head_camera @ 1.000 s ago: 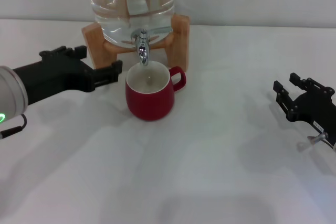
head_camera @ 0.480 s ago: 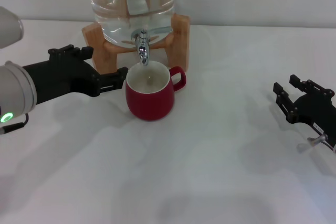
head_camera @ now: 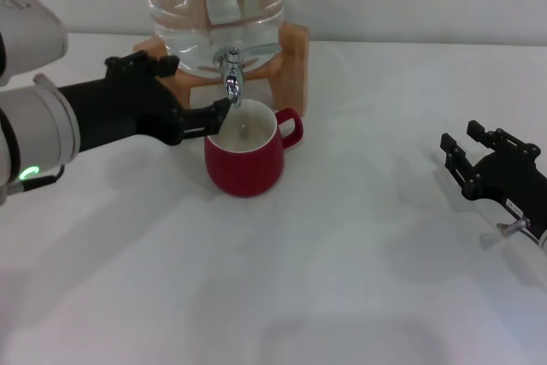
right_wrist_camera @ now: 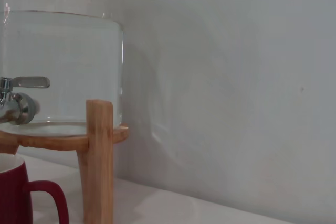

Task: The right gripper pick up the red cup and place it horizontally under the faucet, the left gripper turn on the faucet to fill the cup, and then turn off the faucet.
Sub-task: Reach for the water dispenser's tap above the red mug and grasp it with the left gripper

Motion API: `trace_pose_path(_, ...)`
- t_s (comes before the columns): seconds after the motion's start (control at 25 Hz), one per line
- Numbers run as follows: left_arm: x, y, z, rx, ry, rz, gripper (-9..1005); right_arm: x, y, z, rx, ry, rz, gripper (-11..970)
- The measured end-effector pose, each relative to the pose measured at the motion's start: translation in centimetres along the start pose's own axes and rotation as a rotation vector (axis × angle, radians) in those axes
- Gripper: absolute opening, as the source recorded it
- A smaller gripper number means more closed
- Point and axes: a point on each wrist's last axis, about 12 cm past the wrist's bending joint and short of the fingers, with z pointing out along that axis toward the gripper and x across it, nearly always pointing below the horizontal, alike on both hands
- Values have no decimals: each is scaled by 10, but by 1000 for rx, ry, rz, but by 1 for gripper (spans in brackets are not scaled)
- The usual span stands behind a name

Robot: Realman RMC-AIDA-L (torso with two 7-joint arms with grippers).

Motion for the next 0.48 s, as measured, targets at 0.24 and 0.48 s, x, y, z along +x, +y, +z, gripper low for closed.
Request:
trace_pose_path(0.24, -7, 5, -2, 60, -79, 17, 875, 0, 1, -1, 0, -1, 3, 394)
trace_pose_path(0.48, -17, 9, 5, 109, -77, 43, 875, 0, 1, -1, 0, -2, 4, 394)
